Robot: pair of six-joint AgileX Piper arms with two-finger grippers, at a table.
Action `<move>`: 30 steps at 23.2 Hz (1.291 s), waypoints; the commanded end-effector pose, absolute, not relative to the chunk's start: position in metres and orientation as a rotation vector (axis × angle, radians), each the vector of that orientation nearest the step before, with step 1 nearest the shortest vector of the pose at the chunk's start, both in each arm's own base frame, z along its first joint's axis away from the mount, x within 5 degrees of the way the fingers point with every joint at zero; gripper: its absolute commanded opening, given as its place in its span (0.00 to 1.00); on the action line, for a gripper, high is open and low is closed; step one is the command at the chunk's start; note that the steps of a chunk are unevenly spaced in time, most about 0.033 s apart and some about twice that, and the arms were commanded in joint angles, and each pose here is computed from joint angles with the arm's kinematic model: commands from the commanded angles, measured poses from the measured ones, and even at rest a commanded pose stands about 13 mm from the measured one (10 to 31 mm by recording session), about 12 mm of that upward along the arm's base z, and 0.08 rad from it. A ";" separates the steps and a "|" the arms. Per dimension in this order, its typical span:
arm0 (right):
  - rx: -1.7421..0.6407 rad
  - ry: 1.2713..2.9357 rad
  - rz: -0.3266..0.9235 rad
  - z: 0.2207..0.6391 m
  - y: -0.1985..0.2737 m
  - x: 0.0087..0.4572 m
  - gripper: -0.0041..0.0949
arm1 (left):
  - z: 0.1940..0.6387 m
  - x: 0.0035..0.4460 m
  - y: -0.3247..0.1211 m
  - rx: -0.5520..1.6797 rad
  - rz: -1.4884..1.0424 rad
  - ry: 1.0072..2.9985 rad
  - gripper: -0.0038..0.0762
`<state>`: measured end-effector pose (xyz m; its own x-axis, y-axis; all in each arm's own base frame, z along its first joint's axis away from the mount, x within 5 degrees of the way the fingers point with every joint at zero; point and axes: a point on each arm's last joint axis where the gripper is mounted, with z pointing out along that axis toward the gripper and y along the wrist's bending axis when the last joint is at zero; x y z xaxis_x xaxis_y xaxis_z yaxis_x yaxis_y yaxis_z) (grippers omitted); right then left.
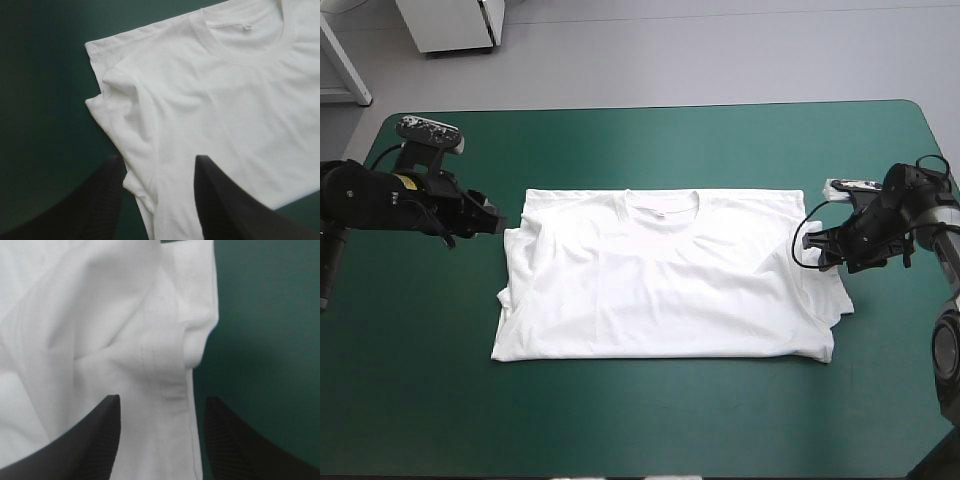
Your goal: Fold the cloth
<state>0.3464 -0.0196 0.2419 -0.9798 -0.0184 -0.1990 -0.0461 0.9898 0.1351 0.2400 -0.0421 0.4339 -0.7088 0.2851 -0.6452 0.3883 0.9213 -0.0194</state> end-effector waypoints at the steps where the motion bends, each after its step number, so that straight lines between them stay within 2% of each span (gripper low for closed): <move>1: -0.059 2.875 0.236 0.251 -0.020 0.356 0.54 | 0.453 0.232 -0.044 0.464 -0.220 2.303 0.47; 7: -0.054 2.911 0.243 0.235 -0.022 0.371 0.53 | 0.453 0.231 -0.044 0.460 -0.227 2.305 0.47; 9: -0.049 2.940 0.262 0.227 -0.022 0.373 0.50 | 0.452 0.231 -0.044 0.462 -0.228 2.309 0.47; 11: -0.060 2.953 0.266 0.225 -0.022 0.373 0.36 | 0.452 0.231 -0.044 0.462 -0.228 2.311 0.47; 12: -0.068 2.960 0.273 0.226 -0.021 0.373 0.19 | 0.452 0.231 -0.044 0.462 -0.228 2.311 0.47; 14: -0.081 2.979 0.287 0.226 -0.020 0.371 0.03 | 0.452 0.231 -0.045 0.462 -0.238 2.309 0.47; 19: -0.073 2.951 0.361 0.249 -0.015 0.362 0.03 | 0.452 0.230 -0.045 0.464 -0.239 2.315 0.46; 22: -0.068 2.846 0.356 0.291 -0.013 0.359 0.03 | 0.452 0.230 -0.045 0.466 -0.243 2.318 0.46; 25: -0.068 2.740 0.405 0.327 -0.008 0.355 0.03 | 0.452 0.230 -0.046 0.466 -0.258 2.319 0.46; 30: -0.138 2.683 0.463 0.345 0.014 0.354 0.03 | 0.452 0.229 -0.048 0.470 -0.288 2.314 0.46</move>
